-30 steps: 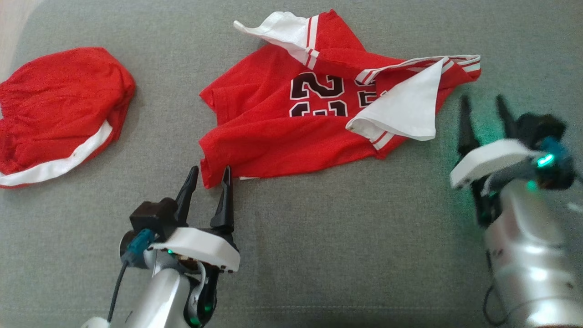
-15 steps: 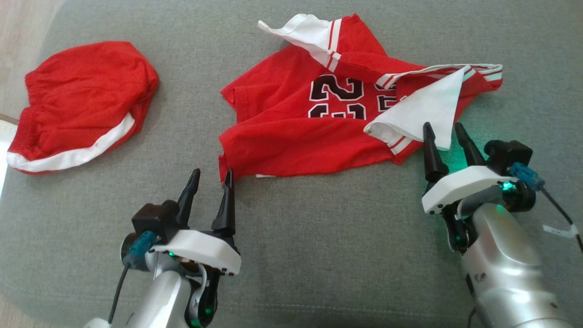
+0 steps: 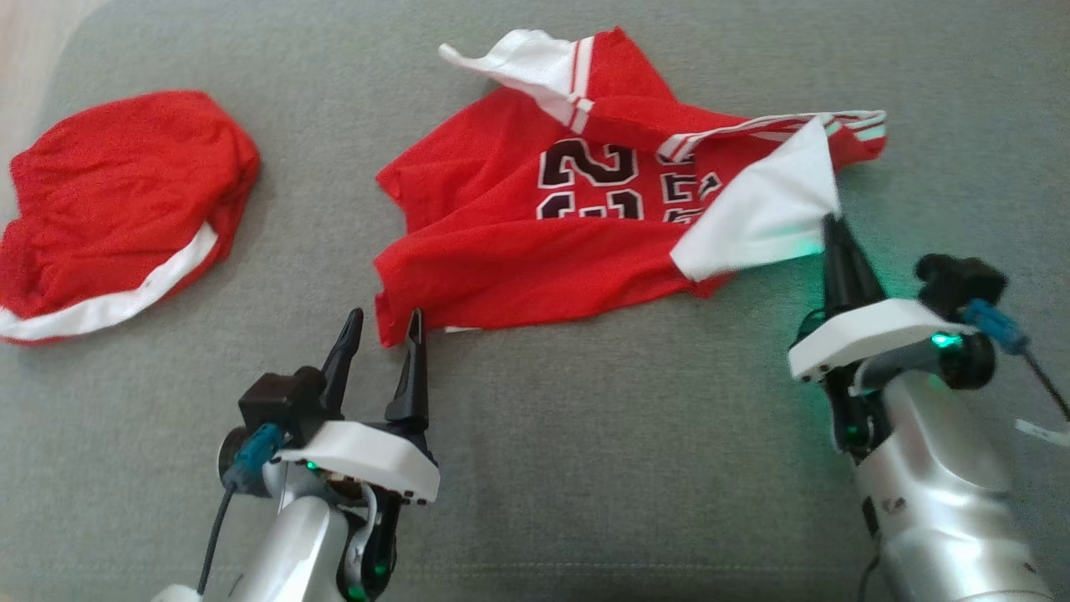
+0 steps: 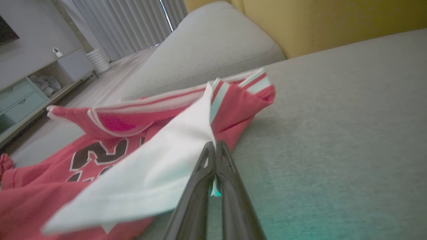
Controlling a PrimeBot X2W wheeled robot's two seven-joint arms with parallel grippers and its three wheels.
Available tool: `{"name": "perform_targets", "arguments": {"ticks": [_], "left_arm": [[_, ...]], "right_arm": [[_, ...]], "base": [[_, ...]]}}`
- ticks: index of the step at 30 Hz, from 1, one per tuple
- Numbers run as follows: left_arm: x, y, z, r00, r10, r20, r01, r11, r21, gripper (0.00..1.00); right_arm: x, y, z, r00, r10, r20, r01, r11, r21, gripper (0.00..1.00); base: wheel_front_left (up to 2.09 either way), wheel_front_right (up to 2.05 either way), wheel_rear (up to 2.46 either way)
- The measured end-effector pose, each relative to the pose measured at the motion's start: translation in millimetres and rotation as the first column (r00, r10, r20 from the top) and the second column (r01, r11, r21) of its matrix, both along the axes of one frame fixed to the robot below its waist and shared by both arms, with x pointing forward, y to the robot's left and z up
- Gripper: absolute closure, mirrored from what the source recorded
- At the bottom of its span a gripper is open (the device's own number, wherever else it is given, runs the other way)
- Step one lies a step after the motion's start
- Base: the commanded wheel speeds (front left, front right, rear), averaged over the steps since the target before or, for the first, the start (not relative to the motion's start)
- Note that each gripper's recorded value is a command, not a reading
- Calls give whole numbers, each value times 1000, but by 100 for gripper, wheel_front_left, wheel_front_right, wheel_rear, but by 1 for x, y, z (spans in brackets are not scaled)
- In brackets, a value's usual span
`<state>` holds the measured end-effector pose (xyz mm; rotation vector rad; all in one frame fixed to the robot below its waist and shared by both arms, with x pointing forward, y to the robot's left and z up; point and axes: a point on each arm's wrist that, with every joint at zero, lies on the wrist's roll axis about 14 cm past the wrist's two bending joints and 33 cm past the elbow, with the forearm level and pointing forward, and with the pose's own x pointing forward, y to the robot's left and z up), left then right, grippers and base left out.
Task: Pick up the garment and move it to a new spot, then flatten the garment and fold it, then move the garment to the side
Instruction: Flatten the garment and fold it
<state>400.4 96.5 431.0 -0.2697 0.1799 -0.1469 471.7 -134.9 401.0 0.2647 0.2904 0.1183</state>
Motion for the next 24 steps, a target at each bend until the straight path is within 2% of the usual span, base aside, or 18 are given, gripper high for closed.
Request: {"name": "perform_targets", "arguments": {"ticks": [5, 13, 14, 15, 16, 24], "left_arm": [[1, -11, 4, 999, -30, 13, 30, 1000, -7, 0], [-7, -20, 3, 998, -57, 4, 57, 998, -8, 0], [-7, -21, 4, 998, -61, 7, 61, 998, -9, 0], [-7, -23, 5, 998, -64, 9, 64, 998, -9, 0], [-7, -23, 4, 998, -66, 7, 66, 998, -8, 0], [-9, -20, -14, 997, -57, -48, 57, 998, 15, 0]], "right_arm": [[-8, -35, 18, 993, -103, 59, 103, 995, 4, 100], [-65, -88, 0, 972, -235, 2, 234, 971, -46, 100], [-70, -93, -3, 969, -246, -6, 246, 968, -56, 92], [-75, -98, -5, 966, -260, -13, 259, 964, -61, 29], [-79, -102, -7, 962, -271, -17, 270, 961, -68, 0], [-82, -108, -5, 956, -293, -6, 291, 953, -82, 0]], "base": [[0, 0, 0], [0, 0, 0], [0, 0, 0], [0, 0, 0], [0, 0, 0], [0, 0, 0]]}}
